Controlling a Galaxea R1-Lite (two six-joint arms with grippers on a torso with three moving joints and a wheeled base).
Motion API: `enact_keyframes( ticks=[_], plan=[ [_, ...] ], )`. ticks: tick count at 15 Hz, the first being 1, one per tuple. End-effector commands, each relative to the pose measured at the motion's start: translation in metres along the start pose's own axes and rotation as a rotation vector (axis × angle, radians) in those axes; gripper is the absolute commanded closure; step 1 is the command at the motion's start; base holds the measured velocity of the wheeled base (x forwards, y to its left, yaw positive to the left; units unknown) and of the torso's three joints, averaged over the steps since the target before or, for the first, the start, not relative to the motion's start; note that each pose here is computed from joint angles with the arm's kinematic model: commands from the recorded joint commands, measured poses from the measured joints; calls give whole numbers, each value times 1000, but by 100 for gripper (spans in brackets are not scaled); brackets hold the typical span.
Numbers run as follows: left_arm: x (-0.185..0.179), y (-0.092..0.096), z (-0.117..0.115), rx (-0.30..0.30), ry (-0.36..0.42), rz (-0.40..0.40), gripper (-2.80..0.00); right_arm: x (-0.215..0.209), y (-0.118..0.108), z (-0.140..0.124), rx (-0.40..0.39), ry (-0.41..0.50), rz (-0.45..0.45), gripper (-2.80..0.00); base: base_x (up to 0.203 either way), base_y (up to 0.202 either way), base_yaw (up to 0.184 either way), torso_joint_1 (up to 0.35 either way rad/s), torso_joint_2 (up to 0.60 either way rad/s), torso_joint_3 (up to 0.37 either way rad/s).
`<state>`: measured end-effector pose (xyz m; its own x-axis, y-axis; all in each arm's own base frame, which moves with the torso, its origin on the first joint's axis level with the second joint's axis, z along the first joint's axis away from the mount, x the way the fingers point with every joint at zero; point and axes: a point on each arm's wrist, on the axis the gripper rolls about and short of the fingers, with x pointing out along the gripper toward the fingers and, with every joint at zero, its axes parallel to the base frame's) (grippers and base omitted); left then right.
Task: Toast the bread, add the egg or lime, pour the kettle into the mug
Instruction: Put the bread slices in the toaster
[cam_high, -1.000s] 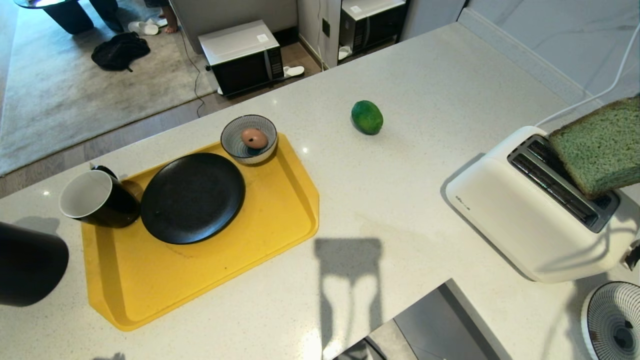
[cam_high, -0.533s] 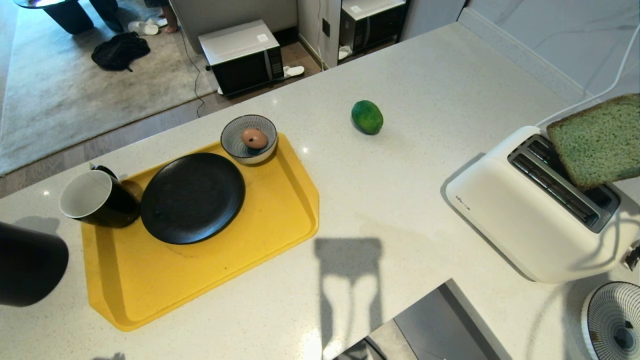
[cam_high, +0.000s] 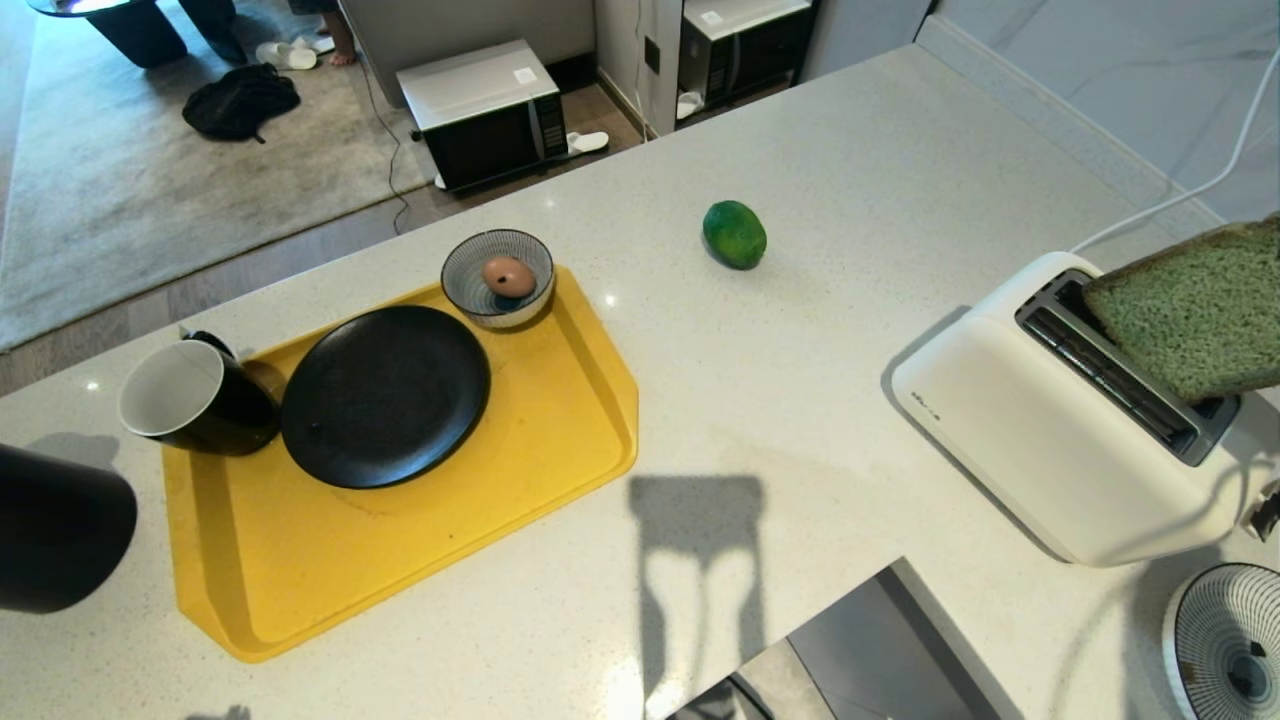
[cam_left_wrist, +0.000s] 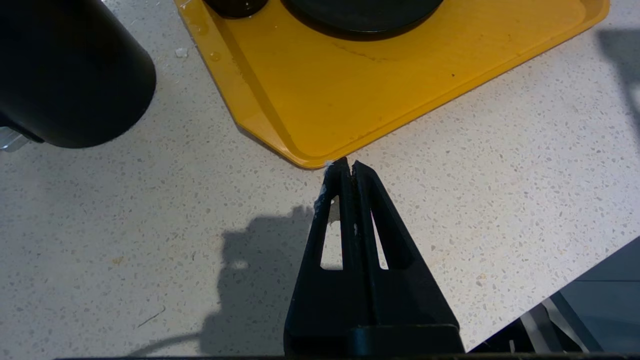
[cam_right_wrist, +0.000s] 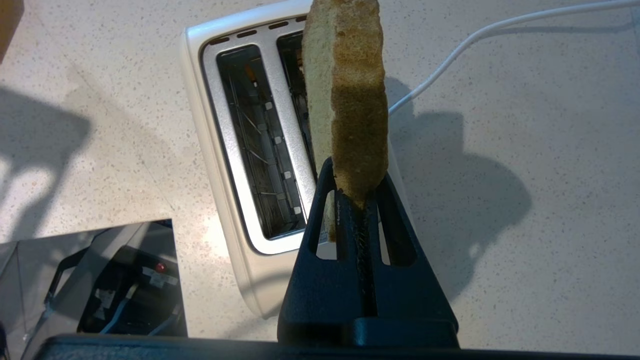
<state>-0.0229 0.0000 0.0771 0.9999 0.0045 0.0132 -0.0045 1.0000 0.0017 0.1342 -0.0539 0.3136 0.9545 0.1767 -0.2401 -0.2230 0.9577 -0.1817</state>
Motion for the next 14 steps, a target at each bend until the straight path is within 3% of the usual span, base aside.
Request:
enact_keyframes(
  ticks=[1, 14],
  plan=[
    [0, 0, 0, 0, -1, 0, 0, -4, 3, 0, -10, -8, 1, 0, 0, 0, 0, 0, 0, 0],
    [0, 0, 0, 0, 0, 1, 0, 2, 7, -21, -86, 46, 40, 0, 0, 0, 0, 0, 0, 0]
  ],
)
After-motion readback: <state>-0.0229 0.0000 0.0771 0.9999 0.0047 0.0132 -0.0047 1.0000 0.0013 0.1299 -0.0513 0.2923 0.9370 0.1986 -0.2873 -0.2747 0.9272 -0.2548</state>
